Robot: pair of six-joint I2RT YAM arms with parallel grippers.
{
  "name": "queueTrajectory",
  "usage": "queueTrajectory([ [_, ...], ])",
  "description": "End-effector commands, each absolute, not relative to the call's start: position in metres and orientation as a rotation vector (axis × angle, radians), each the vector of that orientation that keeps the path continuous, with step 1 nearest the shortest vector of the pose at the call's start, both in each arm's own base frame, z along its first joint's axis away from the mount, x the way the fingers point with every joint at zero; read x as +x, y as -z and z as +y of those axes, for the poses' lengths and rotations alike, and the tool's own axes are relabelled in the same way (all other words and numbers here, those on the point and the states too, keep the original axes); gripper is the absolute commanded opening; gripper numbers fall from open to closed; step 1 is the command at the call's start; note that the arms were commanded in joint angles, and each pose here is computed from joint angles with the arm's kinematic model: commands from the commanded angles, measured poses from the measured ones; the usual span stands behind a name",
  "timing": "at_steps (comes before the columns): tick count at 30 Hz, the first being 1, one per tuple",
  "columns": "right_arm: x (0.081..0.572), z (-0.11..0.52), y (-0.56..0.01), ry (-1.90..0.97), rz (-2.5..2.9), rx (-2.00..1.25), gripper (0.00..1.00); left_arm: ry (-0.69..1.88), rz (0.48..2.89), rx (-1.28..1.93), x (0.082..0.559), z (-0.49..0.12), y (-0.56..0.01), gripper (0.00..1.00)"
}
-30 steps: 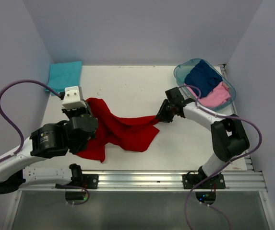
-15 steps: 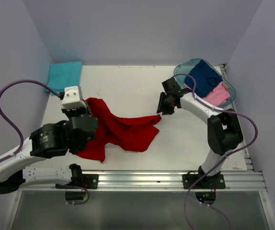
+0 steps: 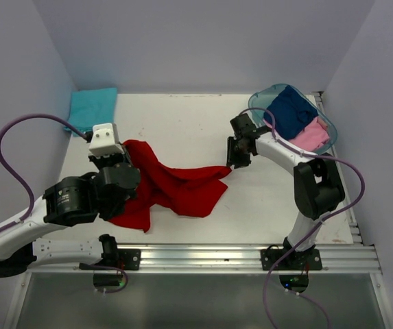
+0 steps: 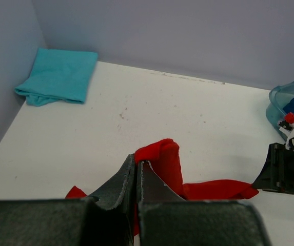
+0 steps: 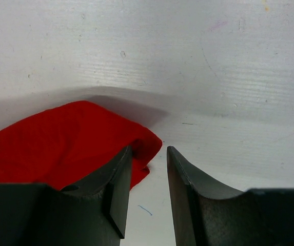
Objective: Fold and stack the t-shirts
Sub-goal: Flatten out the tshirt
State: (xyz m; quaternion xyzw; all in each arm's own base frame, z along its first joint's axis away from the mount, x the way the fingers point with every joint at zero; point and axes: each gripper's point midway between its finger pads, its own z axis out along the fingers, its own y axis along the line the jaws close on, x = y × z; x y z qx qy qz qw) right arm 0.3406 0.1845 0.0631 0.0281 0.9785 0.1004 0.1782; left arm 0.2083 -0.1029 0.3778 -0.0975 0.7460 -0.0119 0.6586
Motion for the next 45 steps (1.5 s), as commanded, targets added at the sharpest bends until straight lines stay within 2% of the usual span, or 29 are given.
queueTrajectory([
  [1, 0.34, 0.185, -0.074, -0.32, 2.75, 0.028, 0.37, 0.043, 1.665, -0.275, 0.209, -0.098, -0.387, 0.0],
  [10, 0.346, 0.196, -0.065, -0.368, 2.756, 0.004, 0.35, 0.047, 1.662, -0.28, 0.208, -0.095, -0.389, 0.0],
  [13, 0.346, 0.195, -0.056, -0.351, 2.774, 0.005, 0.31, 0.045, 1.662, -0.28, 0.208, -0.095, -0.39, 0.0],
  [17, 0.348, 0.193, -0.042, -0.329, 2.79, 0.01, 0.24, 0.049, 1.661, -0.283, 0.208, -0.093, -0.391, 0.0],
  [20, 0.347, 0.192, -0.036, -0.316, 2.807, 0.012, 0.11, 0.048, 1.661, -0.282, 0.207, -0.093, -0.391, 0.0],
  [21, 0.347, 0.192, -0.036, -0.313, 2.805, 0.013, 0.01, 0.046, 1.661, -0.281, 0.207, -0.093, -0.391, 0.0],
  [26, 0.346, 0.18, -0.057, -0.247, 2.765, 0.025, 0.0, 0.04, 1.652, -0.289, 0.207, -0.089, -0.394, 0.0],
  [32, 0.351, 0.158, -0.128, -0.153, 2.622, 0.061, 0.0, 0.006, 1.626, -0.301, 0.206, -0.079, -0.403, 0.0],
  [34, 0.356, 0.156, -0.166, -0.167, 2.53, 0.069, 0.0, -0.007, 1.616, -0.3, 0.207, -0.077, -0.407, 0.0],
  [40, 0.356, 0.14, -0.267, -0.184, 2.293, 0.085, 0.0, -0.019, 1.55, -0.296, 0.207, -0.066, -0.447, 0.0],
  [45, 0.336, 0.122, -0.357, -0.244, 2.035, 0.1, 0.0, 0.058, 1.471, -0.253, 0.203, -0.056, -0.496, 0.0],
])
